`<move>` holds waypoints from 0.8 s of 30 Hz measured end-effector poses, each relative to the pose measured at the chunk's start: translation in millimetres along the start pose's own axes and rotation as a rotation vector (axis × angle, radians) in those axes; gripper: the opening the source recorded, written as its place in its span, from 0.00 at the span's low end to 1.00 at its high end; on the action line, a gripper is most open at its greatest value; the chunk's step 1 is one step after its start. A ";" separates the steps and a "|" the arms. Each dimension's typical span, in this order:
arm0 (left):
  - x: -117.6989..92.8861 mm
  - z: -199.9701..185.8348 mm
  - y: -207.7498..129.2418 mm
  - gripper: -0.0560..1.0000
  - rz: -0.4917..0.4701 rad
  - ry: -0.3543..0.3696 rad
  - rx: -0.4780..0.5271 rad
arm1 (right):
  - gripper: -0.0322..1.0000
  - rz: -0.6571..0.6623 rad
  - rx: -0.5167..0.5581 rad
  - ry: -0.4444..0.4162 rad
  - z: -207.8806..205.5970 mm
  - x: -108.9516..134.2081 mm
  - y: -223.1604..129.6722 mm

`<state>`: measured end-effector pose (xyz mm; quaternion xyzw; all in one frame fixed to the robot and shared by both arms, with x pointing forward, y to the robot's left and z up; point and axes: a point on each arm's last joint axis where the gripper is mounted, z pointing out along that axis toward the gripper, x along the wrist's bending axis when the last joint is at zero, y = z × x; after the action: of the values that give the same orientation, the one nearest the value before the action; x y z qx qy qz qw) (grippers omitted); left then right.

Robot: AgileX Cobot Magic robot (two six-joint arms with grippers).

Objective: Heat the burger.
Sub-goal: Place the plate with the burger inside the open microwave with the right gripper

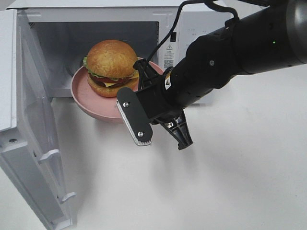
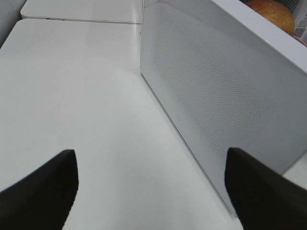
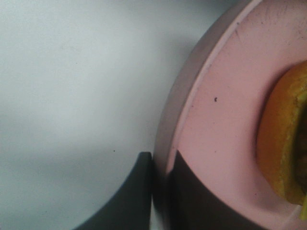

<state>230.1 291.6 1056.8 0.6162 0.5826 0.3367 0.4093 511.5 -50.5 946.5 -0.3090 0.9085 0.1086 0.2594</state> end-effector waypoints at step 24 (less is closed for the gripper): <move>0.0 0.0 0.0 0.77 0.000 0.000 0.000 | 0.07 0.053 0.052 0.000 34.6 -50.3 -0.4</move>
<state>230.1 291.6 1056.8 0.6162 0.5826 0.3367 0.4093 559.7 -13.0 944.5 -0.2779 0.9189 0.0918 0.2645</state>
